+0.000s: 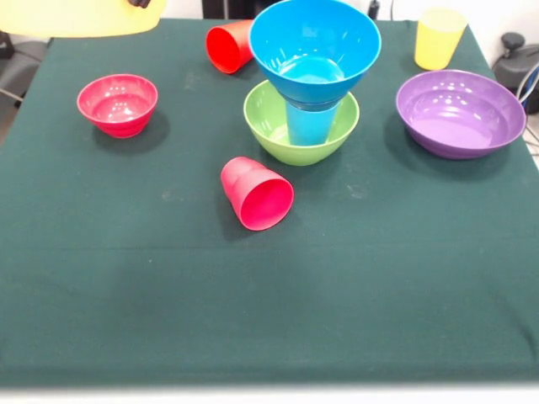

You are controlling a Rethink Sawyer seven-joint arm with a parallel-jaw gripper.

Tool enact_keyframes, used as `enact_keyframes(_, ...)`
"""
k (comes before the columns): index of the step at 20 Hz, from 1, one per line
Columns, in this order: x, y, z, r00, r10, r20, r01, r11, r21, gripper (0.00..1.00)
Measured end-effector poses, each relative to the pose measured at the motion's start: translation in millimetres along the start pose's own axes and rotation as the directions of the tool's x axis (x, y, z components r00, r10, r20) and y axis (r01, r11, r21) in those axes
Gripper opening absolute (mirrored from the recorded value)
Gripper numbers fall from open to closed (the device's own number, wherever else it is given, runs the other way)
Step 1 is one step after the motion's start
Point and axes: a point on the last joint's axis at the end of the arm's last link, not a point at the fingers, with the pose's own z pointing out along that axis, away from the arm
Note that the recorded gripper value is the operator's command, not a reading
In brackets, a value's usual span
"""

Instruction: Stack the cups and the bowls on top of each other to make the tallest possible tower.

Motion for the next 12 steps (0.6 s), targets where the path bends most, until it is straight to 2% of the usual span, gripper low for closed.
enact_keyframes(12,-4.6,-10.8,-7.4,0.9999,0.005,0.015,-0.005,0.9996,0.028,0.0)
